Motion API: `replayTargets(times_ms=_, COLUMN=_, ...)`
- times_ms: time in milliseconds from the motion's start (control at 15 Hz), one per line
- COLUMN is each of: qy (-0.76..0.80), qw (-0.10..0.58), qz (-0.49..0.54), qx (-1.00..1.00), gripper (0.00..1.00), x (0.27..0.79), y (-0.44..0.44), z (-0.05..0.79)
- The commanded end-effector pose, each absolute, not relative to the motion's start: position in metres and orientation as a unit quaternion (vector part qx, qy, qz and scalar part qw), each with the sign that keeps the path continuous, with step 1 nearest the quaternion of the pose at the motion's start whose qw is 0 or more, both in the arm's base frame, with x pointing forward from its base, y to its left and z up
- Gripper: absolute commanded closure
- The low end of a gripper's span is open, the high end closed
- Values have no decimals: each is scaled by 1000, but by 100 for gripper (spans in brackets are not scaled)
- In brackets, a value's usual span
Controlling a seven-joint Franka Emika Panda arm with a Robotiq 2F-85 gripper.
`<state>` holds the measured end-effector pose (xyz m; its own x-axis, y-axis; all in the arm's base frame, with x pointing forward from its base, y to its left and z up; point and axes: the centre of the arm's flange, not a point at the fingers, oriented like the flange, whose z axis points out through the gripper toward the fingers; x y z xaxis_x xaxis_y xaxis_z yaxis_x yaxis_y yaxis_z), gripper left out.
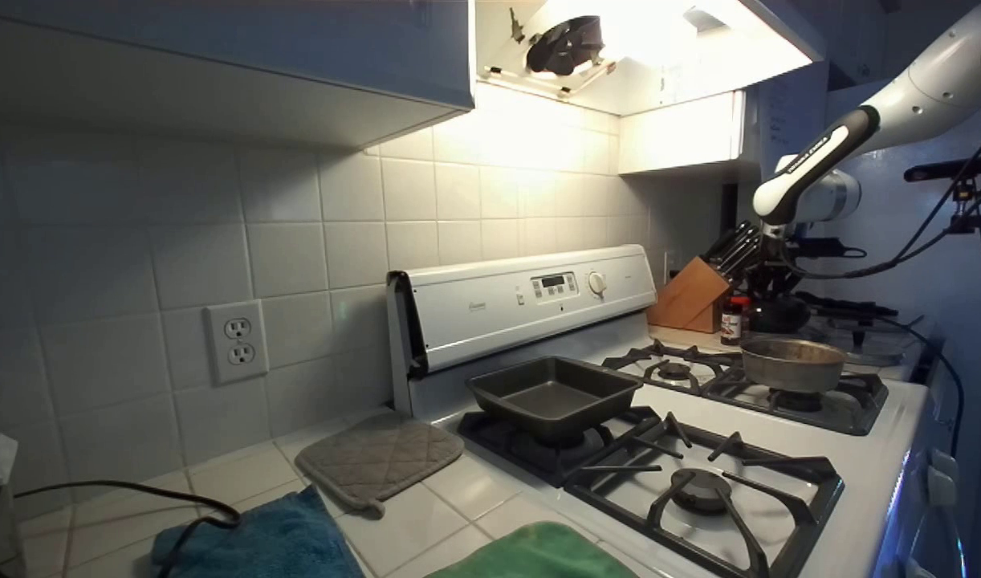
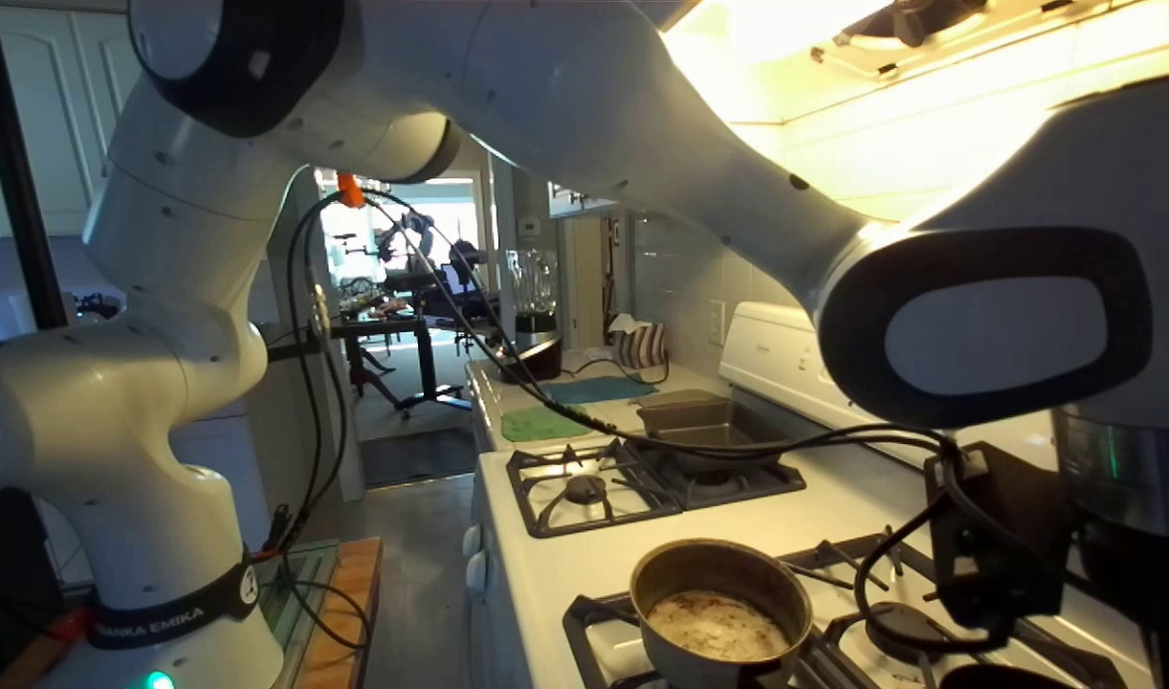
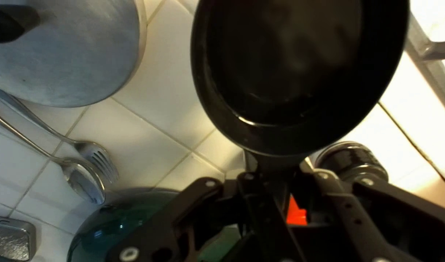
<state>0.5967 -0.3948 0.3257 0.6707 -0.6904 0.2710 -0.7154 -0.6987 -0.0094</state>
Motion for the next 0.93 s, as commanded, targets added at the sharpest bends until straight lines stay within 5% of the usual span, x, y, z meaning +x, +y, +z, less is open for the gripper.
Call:
replayTargets(times_ms=0, qy=-353, qw=37, qz=125, qx=927, gripper=94, x=577, y=-364, z=343)
replayTargets(times_ms=867, qy=-197, qw=30, qz=137, qx=970, gripper=94, x=565, y=-251, z=363)
